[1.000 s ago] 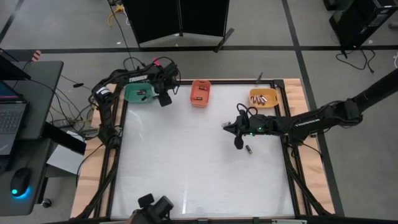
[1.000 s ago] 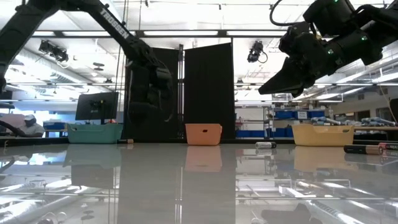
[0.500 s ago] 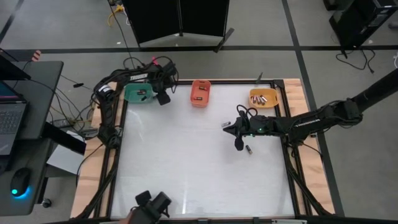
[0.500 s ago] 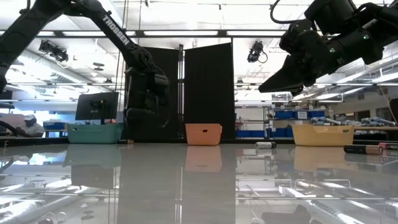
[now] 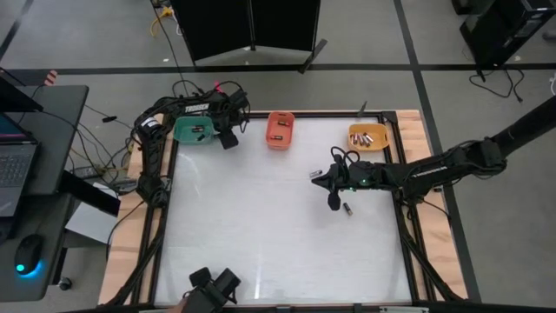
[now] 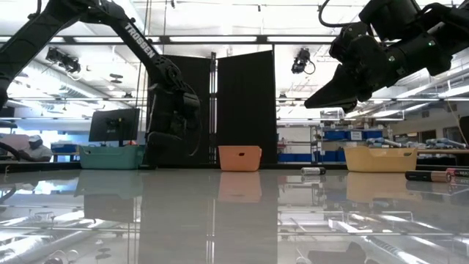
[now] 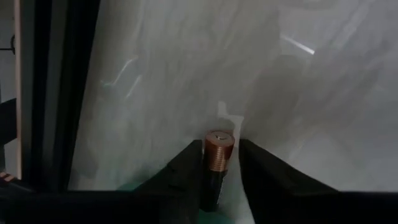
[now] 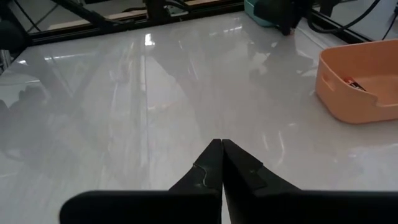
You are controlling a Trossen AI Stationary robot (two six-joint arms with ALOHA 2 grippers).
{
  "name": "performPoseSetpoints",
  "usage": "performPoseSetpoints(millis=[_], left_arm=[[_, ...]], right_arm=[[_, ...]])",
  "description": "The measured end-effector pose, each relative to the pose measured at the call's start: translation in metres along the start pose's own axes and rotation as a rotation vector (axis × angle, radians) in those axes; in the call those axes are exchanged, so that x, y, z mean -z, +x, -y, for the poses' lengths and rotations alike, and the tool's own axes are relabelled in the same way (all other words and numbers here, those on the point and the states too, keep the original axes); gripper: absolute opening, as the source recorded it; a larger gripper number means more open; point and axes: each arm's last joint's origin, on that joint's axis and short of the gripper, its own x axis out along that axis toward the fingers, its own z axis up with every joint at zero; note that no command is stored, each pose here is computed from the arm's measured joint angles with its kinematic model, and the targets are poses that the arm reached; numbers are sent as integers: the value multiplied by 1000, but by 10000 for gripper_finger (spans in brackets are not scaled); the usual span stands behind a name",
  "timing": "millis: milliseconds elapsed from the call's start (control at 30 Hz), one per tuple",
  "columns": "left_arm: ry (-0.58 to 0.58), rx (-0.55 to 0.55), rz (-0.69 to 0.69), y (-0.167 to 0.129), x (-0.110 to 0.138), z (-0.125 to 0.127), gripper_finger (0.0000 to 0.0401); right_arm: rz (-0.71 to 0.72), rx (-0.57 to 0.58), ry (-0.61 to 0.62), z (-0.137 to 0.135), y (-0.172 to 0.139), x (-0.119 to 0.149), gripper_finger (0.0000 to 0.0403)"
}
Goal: Sort batteries
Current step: Put the top copper battery into the green container
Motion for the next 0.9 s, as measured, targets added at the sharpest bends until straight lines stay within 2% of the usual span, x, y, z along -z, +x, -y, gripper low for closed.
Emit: performPoseSetpoints(millis=[200,367,633,767,900], left_arm=[[11,15,5,0,-1,2,43],[47,2,38,-10,-3,12,43],[23,-44,235,-77,6,37,43],[-81,-49,326,-115,27,41,43],[-259,-114,339,-142,57,28,43]], right_arm=[[0,0,0,0,0,0,12],[0,0,-3,0,0,0,12],[0,0,-4,0,0,0,12],[0,-1,-4,0,0,0,12],[-1,-8,-7,-2,0,0,12]])
